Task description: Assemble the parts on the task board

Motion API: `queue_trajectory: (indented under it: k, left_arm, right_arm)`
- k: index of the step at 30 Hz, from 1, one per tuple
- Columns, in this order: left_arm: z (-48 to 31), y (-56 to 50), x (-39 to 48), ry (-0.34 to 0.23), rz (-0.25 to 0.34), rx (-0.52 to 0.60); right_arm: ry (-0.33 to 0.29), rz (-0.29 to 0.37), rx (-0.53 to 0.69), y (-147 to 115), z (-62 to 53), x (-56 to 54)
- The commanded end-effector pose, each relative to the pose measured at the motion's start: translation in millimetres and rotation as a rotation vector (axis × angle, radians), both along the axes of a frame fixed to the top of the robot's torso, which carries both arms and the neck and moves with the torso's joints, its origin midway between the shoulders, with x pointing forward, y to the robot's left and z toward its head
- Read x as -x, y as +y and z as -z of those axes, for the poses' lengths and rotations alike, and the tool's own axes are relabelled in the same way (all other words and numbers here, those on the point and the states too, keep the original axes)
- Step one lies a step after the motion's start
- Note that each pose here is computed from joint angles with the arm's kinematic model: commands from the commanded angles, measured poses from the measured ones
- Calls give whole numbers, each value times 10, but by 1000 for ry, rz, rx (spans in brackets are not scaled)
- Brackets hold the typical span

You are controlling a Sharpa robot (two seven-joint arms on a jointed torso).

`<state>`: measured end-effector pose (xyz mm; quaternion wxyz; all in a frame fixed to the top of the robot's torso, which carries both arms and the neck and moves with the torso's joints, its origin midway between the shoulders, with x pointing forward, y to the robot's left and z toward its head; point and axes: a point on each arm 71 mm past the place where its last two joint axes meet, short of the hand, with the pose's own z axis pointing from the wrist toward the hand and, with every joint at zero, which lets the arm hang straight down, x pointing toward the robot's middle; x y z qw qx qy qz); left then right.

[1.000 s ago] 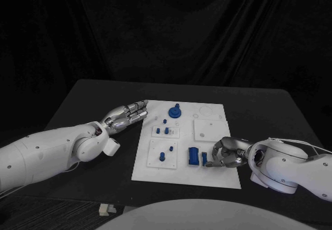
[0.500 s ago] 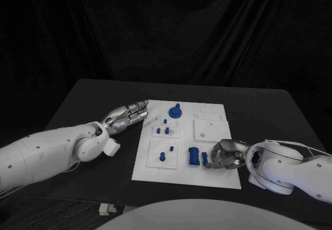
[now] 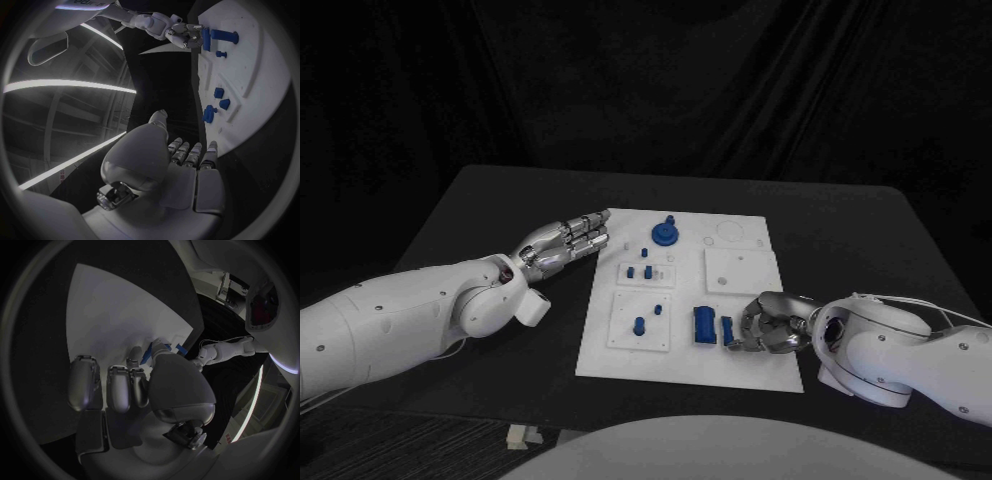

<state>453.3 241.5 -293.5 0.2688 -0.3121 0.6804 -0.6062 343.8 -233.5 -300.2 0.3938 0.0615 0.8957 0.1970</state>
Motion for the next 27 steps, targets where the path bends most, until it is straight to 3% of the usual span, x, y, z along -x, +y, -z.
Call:
queue_trajectory:
  k: [1,20,27]
  left_arm:
    - [-3,-21,10,3,8,15]
    - [0,-20,13,5,8,15]
    - [5,-3,17,4,5,14]
  right_arm:
    - [-12,25,14,-26,0,-13]
    - [-11,-9,-7,4,-8,3]
    - [-44,-3,-40,-17,-57,20]
